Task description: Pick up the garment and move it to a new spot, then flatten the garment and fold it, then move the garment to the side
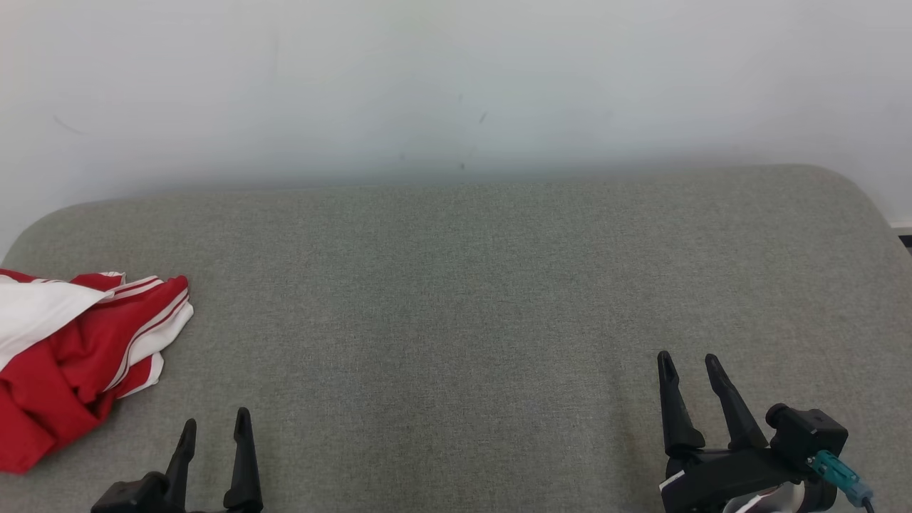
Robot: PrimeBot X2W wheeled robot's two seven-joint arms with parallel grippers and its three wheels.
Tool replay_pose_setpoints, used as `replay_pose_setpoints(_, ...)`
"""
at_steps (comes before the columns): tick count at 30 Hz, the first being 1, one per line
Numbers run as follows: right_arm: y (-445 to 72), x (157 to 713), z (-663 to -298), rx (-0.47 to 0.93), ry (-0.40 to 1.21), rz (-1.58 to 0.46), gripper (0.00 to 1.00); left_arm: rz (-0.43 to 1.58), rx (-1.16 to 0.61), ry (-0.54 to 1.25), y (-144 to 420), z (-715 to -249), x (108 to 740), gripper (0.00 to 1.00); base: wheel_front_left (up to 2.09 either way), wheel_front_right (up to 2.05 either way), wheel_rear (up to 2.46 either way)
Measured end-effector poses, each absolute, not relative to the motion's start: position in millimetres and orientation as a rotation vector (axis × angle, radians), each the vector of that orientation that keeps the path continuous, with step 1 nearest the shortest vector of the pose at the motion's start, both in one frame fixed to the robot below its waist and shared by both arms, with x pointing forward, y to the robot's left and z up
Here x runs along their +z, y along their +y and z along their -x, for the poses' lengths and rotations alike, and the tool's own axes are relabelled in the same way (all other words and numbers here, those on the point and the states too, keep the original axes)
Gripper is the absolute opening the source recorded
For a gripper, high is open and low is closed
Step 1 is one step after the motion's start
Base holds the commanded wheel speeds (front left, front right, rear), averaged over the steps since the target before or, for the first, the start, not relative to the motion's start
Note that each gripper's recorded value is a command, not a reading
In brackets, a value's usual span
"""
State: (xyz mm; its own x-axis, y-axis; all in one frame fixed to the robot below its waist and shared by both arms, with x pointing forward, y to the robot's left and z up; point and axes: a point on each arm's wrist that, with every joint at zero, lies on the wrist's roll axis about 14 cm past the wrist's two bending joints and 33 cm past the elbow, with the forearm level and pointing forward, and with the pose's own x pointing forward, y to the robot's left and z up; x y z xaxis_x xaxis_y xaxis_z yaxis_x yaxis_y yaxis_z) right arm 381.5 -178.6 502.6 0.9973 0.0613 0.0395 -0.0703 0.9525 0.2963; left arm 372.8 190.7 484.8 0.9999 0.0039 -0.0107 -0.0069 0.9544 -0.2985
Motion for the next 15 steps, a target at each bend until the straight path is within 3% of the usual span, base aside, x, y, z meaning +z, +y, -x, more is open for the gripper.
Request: replay_pose_setpoints(15, -178.0, 502.1, -380.3, 0.086, -0.041, -0.160, 1.00, 0.158, -0.008, -0.002, 189.7, -371.8, 486.3, 1.00, 0.00, 0.00, 0.00)
